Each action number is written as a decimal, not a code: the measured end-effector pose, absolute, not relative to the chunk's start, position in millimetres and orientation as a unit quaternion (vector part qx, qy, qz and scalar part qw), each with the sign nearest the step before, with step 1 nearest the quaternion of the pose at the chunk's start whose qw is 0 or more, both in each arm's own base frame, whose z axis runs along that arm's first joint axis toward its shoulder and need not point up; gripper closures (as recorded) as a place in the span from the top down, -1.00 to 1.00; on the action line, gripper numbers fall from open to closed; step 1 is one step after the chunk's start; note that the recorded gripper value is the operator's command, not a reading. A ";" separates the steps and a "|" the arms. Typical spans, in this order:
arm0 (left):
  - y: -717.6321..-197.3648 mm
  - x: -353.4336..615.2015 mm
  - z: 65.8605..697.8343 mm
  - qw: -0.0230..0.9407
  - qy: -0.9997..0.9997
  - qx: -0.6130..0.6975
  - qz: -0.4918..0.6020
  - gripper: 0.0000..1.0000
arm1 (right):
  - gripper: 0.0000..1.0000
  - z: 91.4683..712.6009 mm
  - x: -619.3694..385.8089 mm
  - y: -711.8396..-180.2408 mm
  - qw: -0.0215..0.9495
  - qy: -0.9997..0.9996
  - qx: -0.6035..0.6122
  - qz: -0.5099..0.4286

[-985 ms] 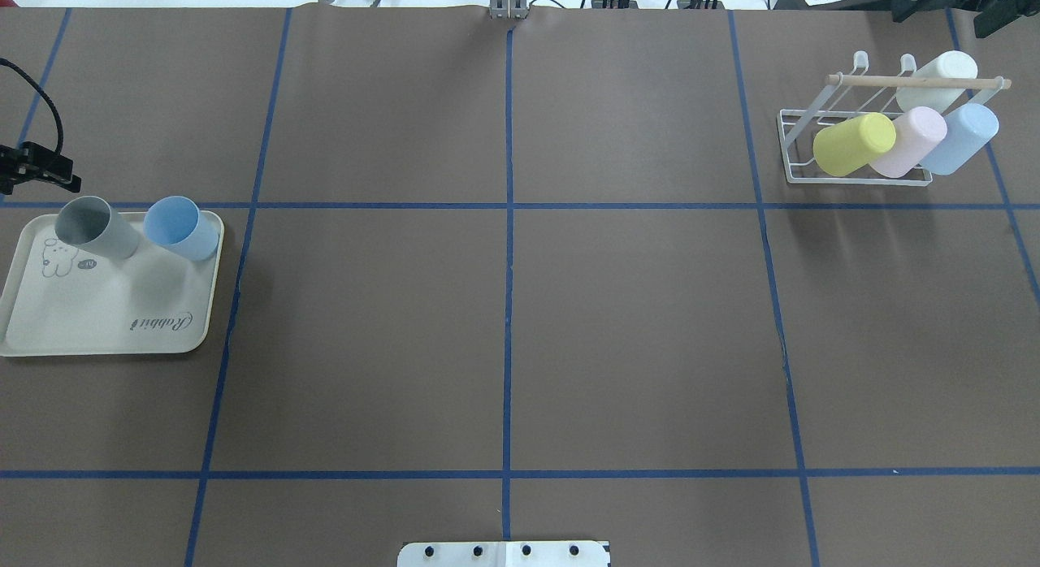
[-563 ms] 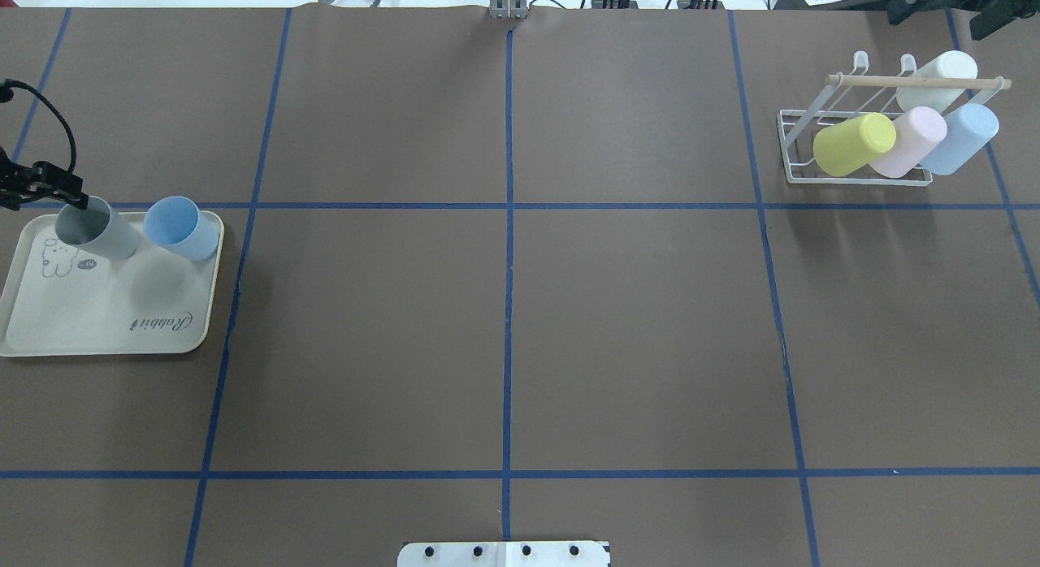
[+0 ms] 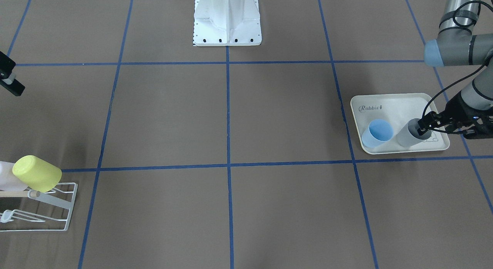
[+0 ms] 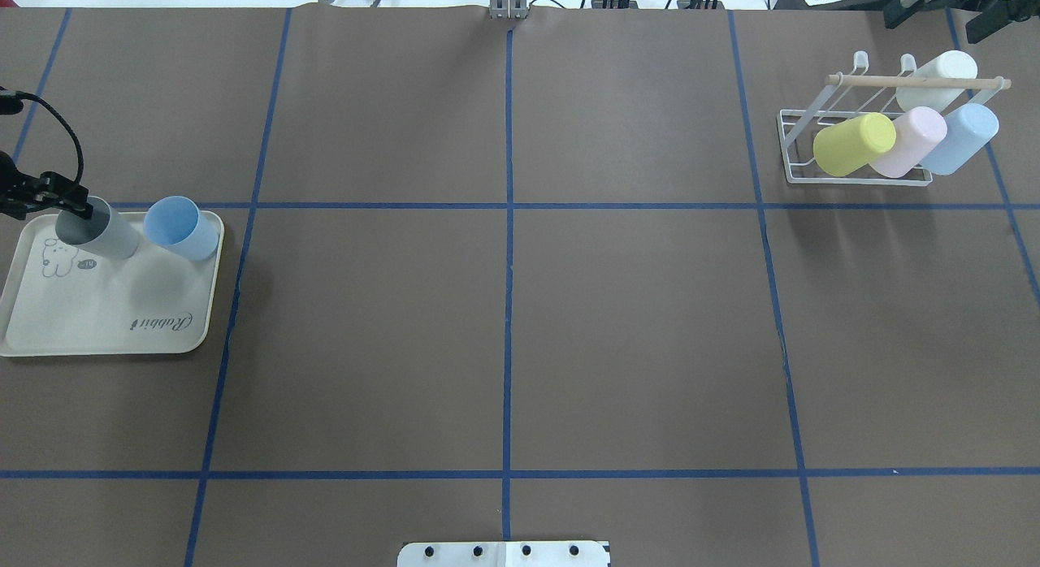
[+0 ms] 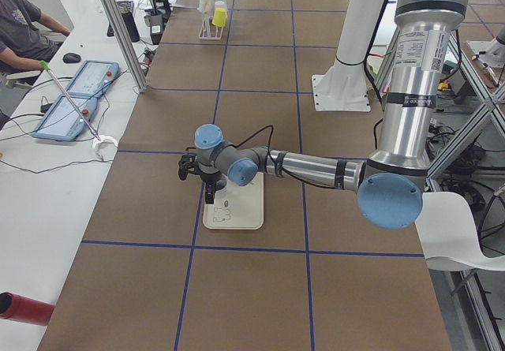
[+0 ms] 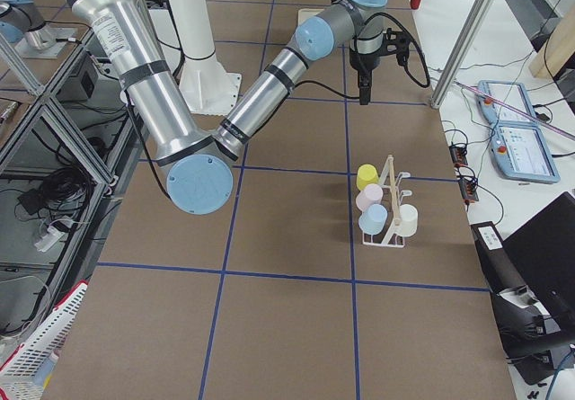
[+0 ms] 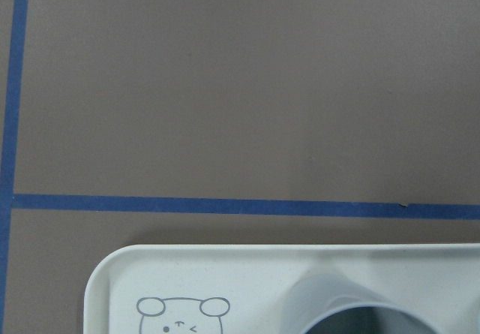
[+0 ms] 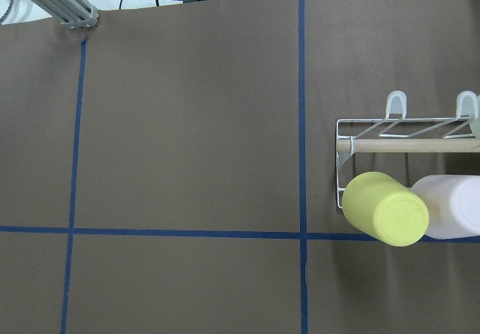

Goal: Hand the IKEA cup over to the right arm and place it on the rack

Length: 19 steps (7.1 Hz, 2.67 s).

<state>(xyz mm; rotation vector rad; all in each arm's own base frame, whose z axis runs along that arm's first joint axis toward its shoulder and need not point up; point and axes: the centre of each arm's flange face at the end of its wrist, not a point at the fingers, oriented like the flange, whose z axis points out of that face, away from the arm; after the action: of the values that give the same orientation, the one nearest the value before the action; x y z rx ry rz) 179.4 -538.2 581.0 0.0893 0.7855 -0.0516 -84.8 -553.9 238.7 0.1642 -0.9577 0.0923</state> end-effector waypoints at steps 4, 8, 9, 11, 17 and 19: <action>-537.9 182.0 582.2 0.926 0.373 0.049 -0.028 -1.00 | 0.99 243.6 -88.4 -553.3 0.884 -0.459 0.074 0.043; -521.8 166.7 562.0 0.910 0.412 0.036 -0.024 -1.00 | 0.99 243.1 -89.9 -554.1 0.884 -0.460 0.074 0.041; -521.6 149.8 560.2 0.907 0.418 0.039 -0.034 -1.00 | 0.99 242.8 -89.9 -554.0 0.884 -0.460 0.074 0.041; -531.1 110.2 558.8 0.908 0.409 0.059 -0.071 -1.00 | 0.99 241.0 -90.2 -552.5 0.884 -0.460 0.076 0.040; -568.6 131.3 454.8 0.826 0.440 0.141 -0.325 -1.00 | 0.99 231.4 -122.0 -541.2 0.866 -0.482 0.104 0.081; -569.5 174.3 415.7 0.755 0.504 0.122 -0.401 -1.00 | 0.98 248.9 -128.8 -529.6 0.839 -0.520 0.112 0.114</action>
<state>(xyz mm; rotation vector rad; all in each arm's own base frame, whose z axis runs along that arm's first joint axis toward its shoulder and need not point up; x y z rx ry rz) 174.3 -569.5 415.7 0.2662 1.0994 -0.8755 -128.8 -529.6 248.9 0.2373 -1.0992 0.2407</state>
